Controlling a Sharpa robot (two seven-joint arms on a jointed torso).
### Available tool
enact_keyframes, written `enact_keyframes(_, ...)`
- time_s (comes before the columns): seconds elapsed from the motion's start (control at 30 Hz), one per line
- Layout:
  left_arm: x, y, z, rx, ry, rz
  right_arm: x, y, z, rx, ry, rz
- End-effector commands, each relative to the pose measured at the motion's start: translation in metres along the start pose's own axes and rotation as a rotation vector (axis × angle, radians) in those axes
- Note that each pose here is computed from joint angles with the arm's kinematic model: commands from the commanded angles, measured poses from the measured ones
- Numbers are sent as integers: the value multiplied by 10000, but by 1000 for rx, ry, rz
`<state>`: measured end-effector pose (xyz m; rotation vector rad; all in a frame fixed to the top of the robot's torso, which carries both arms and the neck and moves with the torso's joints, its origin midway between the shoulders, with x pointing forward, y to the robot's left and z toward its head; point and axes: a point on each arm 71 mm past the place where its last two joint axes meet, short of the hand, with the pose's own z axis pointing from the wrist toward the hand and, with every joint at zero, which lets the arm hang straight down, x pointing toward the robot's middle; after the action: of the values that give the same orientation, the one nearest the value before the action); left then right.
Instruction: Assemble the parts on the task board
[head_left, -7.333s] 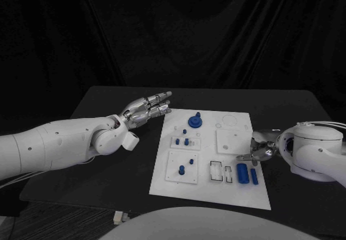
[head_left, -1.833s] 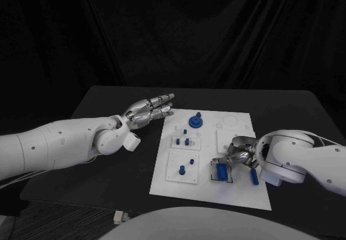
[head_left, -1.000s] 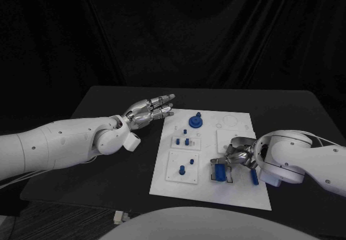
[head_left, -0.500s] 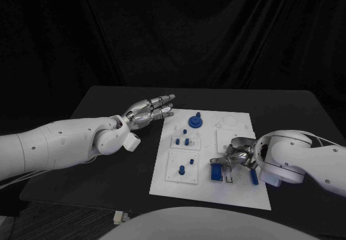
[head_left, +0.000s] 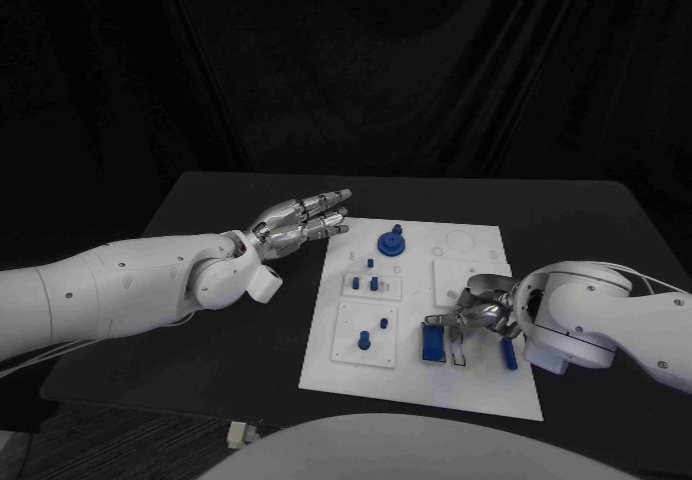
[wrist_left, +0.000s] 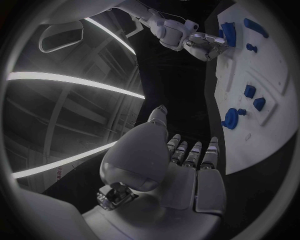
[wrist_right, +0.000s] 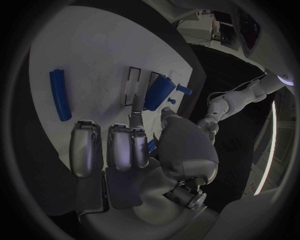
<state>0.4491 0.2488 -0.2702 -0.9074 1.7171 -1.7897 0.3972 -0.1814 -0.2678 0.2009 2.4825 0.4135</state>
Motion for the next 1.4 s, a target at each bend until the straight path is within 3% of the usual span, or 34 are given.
enact_keyframes(0.03, 13, -6, 1, 11, 8, -14, -6, -33, -21, 8, -22, 15)
enact_keyframes(0.17, 12, -6, -1, 10, 8, -14, -6, -57, -71, -6, -36, 29)
enact_keyframes(0.33, 8, -7, -4, 11, 6, -13, -14, -46, -207, -92, -84, 47)
enact_keyframes(0.5, 8, -9, -6, 12, 5, -13, -50, 16, -359, -237, -198, -13)
enact_keyframes(0.6, 7, -9, -8, 13, 5, -12, -78, 76, -461, -342, -303, -71)
enact_keyframes(0.77, 8, -9, -6, 14, 5, -12, -43, 109, -549, -438, -397, -142)
enact_keyframes(0.93, 12, -9, -4, 14, 6, -13, 52, 75, -542, -456, -401, -177)
enact_keyframes(1.4, 6, -5, -3, 12, 7, -13, 278, -3, -435, -435, -347, -236)
